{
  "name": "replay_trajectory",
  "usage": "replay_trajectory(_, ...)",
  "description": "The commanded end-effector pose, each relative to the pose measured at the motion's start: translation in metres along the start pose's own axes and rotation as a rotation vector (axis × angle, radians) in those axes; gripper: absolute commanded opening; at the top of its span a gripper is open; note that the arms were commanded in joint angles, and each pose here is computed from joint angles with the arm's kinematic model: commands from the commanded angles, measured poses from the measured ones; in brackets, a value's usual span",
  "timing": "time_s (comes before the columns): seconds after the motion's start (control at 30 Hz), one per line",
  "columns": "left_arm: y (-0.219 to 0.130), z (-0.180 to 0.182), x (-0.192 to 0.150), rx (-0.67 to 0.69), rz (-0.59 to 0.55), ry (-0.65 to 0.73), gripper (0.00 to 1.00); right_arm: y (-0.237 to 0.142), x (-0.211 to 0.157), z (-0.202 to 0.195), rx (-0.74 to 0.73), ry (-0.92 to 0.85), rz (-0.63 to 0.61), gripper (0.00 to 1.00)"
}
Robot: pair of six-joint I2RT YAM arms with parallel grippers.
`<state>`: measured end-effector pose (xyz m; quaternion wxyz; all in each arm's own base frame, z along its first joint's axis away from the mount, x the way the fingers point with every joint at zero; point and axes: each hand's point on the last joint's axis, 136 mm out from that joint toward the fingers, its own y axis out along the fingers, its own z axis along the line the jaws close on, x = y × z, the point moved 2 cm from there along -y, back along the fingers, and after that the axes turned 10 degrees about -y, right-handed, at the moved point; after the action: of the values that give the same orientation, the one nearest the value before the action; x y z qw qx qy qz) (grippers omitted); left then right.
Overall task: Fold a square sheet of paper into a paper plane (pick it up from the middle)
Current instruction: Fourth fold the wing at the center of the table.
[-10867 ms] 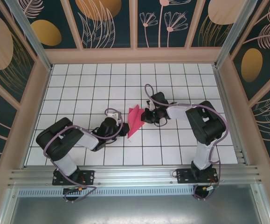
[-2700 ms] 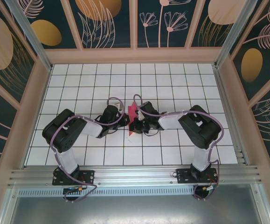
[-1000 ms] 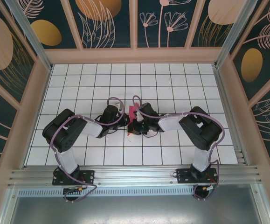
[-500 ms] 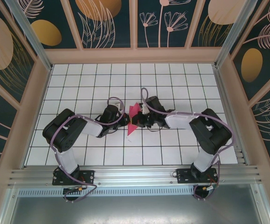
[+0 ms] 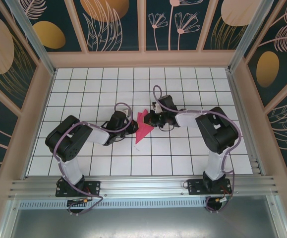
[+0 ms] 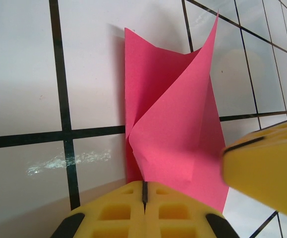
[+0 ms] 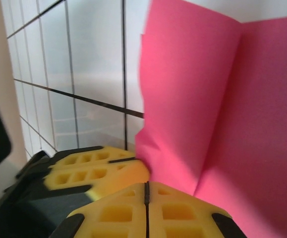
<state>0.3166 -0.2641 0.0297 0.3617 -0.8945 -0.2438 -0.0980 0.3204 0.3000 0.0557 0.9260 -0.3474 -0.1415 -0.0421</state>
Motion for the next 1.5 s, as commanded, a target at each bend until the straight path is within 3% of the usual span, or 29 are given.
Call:
replay_trajectory(0.0,0.008,0.03,-0.019,0.107,0.076,-0.003,0.0,0.011,0.0,-0.002,0.01,-0.018,0.023,0.09)
replay_trajectory(0.2,0.01,0.033,-0.02,0.118,0.083,0.0,0.0,0.019,-0.008,-0.029,-0.104,0.011,0.052,0.09)
replay_trajectory(0.5,0.009,0.035,-0.021,0.129,0.081,-0.003,0.0,-0.009,0.03,0.019,-0.019,-0.08,-0.035,0.1)
replay_trajectory(0.67,0.009,0.036,-0.021,0.134,0.08,-0.004,0.0,-0.004,0.036,0.021,0.0,-0.084,-0.032,0.1)
replay_trajectory(1.2,0.007,0.044,-0.026,0.158,0.095,-0.003,0.0,0.023,0.03,-0.042,-0.1,0.008,0.01,0.09)
replay_trajectory(1.47,0.007,0.047,-0.028,0.165,0.101,-0.001,0.0,-0.004,0.06,-0.002,-0.02,-0.057,-0.047,0.1)
